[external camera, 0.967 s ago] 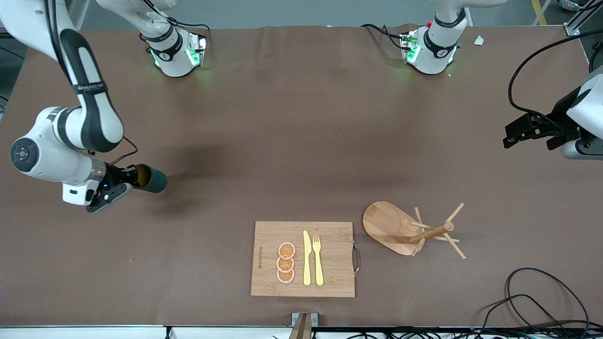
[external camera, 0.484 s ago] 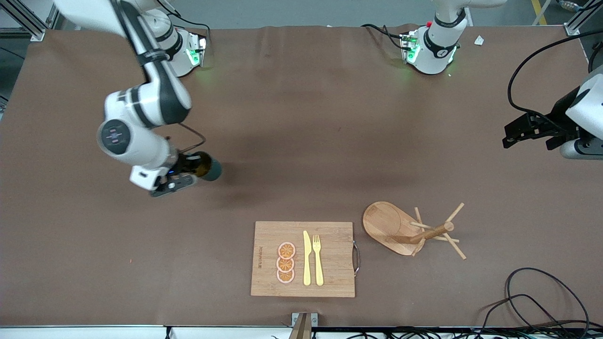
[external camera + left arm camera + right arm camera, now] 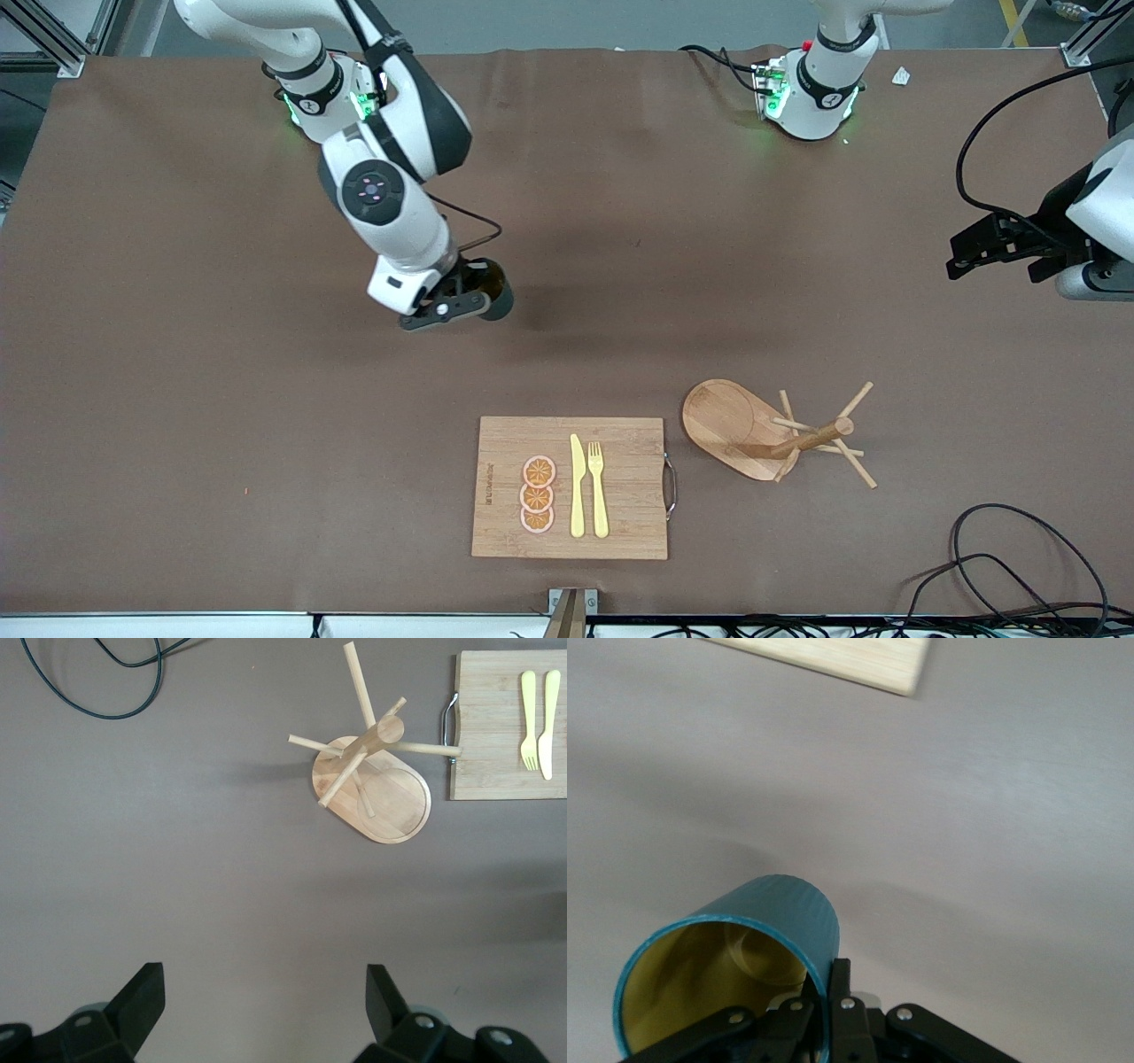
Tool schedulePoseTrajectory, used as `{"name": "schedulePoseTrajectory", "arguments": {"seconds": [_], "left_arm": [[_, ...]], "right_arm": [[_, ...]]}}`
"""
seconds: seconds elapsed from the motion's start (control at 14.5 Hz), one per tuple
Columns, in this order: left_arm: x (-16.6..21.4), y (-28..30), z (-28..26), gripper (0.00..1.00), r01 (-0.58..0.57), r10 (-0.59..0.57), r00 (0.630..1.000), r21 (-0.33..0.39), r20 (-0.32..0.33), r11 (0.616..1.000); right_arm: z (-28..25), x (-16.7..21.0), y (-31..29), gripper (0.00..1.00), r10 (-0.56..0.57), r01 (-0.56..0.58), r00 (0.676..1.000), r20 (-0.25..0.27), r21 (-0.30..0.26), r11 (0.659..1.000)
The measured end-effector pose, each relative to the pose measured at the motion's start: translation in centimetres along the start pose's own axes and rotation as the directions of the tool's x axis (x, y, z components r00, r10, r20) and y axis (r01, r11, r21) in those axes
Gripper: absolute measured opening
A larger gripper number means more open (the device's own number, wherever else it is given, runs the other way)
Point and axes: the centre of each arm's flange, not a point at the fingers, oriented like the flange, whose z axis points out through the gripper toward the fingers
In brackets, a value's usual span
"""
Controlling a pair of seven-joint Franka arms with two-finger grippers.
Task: Pass cup and hang on rack
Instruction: 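Carry the teal mug with the right gripper toward the table middle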
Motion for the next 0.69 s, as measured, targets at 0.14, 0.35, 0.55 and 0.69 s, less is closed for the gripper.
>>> {"name": "schedulePoseTrajectory", "arguments": {"seconds": [0.14, 0.35, 0.55, 0.69], "left_arm": [[0.0, 0.0, 0.0, 1.00, 0.000, 0.000, 1.000, 0.000, 0.000, 1.000], [0.0, -0.1, 0.1, 1.00, 0.002, -0.002, 1.000, 0.000, 0.001, 1.000], [0.1, -0.2, 0.3, 1.00, 0.003, -0.003, 1.000, 0.000, 0.005, 1.000], [0.3, -0.6, 0.7, 1.00, 0.010, -0.010, 1.000, 0.001, 0.011, 1.000]], "right_arm": [[1.3, 0.4, -2.5, 0.04, 0.032, -0.032, 0.999, -0.008, -0.001, 0.999], [3.6, 0.8, -6.2, 0.04, 0.088, -0.088, 0.996, -0.005, -0.006, 0.996], [5.9, 1.3, -9.5, 0.04, 0.136, -0.136, 0.991, -0.004, -0.014, 0.991], [7.3, 1.6, -11.0, 0.04, 0.160, -0.160, 0.987, -0.006, -0.022, 0.987]]}}
